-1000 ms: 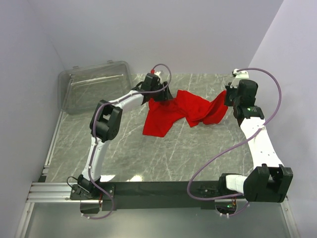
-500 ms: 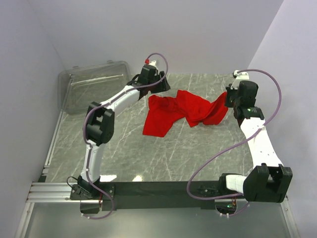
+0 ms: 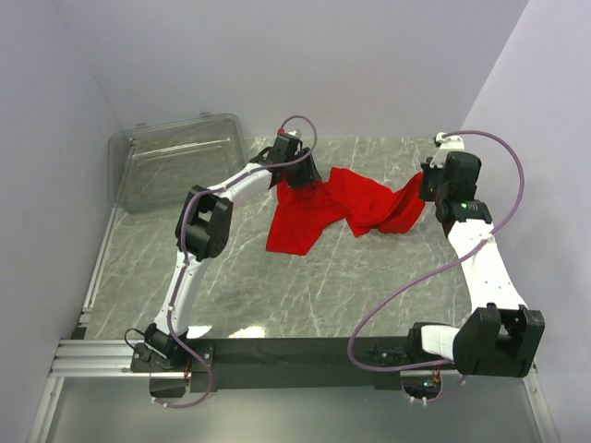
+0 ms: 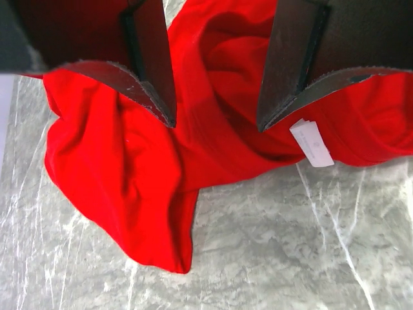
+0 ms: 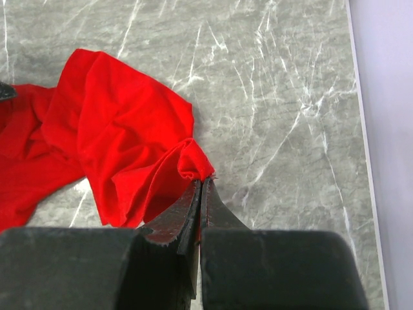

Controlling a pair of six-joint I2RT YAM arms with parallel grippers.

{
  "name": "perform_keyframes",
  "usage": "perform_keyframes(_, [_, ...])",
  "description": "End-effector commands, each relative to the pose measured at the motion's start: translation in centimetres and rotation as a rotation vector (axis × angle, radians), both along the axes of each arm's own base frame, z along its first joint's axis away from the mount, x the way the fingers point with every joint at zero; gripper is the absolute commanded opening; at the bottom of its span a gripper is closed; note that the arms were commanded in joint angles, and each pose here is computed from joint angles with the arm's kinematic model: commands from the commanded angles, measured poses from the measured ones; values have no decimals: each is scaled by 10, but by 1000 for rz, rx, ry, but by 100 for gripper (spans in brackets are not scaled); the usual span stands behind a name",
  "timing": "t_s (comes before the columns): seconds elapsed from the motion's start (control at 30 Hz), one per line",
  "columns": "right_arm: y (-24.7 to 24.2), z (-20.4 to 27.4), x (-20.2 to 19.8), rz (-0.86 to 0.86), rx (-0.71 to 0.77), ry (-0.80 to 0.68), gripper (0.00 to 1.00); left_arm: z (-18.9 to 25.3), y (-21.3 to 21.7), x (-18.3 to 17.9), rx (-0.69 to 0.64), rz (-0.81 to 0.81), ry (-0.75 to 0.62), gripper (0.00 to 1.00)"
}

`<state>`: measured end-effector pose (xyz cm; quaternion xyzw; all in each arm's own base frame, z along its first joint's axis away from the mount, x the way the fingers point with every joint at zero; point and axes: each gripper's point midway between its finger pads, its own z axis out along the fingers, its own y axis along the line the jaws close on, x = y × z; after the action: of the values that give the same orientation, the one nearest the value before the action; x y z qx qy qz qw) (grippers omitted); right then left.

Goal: Fold and stack the t-shirts
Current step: Move the tshirt to the center of the board

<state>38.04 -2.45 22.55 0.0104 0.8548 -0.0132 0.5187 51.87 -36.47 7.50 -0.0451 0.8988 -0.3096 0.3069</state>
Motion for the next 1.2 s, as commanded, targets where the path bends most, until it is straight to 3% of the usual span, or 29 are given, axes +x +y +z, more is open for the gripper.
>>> perform_keyframes(0.0, [-3,12,4,-7,3,-53,0,11,-9,1,-58,-7,-2,58])
perform_keyframes(0.5, [-4,8,4,-8,0,-45,0,-28,-9,4,-35,26,71,56])
perform_keyframes(0.53, [-4,7,4,-7,2,-42,0,-27,-10,7,-43,31,62,55])
perform_keyframes(0.6, [-3,6,4,-5,4,-41,0,-22,-13,11,-65,35,52,42])
perform_keyframes(0.67, [-4,6,4,-7,2,-44,0,-7,-15,20,-101,45,11,23])
perform_keyframes(0.7, [-4,5,4,-7,1,-44,0,11,-15,24,-126,52,-18,21])
perform_keyframes(0.9, [-6,16,5,-9,-10,-74,0,114,3,50,-254,70,-224,16])
perform_keyframes(1.17, [-16,54,4,-33,-12,-184,0,208,54,62,-377,59,-394,12])
